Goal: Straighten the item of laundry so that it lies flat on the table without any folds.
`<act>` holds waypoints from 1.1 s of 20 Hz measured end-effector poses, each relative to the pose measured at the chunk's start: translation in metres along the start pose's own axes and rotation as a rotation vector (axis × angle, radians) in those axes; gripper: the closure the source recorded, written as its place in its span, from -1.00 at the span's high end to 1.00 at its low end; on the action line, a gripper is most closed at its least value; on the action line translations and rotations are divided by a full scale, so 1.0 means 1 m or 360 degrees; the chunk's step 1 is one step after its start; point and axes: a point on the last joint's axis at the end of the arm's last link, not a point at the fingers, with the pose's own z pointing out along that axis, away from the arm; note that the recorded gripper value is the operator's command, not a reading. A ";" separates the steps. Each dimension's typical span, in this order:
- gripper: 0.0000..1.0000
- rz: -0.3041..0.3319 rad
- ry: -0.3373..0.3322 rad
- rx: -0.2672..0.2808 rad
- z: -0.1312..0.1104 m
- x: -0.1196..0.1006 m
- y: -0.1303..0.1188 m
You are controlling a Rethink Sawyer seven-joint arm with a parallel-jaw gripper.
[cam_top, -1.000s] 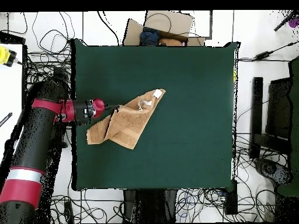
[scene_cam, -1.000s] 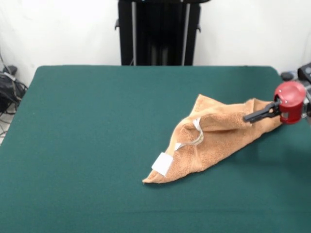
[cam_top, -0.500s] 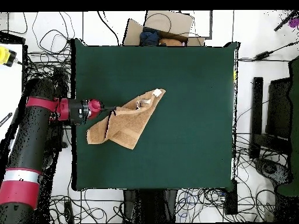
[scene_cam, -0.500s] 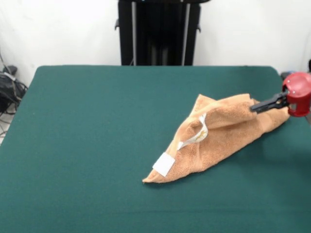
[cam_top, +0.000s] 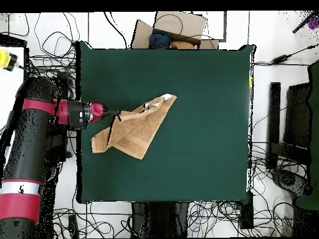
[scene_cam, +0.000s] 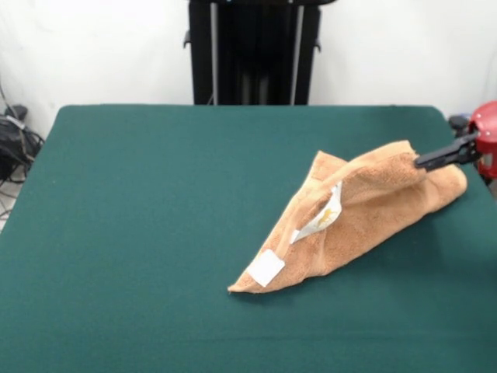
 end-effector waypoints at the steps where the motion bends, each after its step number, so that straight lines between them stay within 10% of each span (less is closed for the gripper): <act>1: -1.00 0.0002 -0.0001 -0.0001 -0.001 0.000 -0.001; 22: -1.00 0.0106 0.0024 -0.0133 0.003 -0.012 -0.008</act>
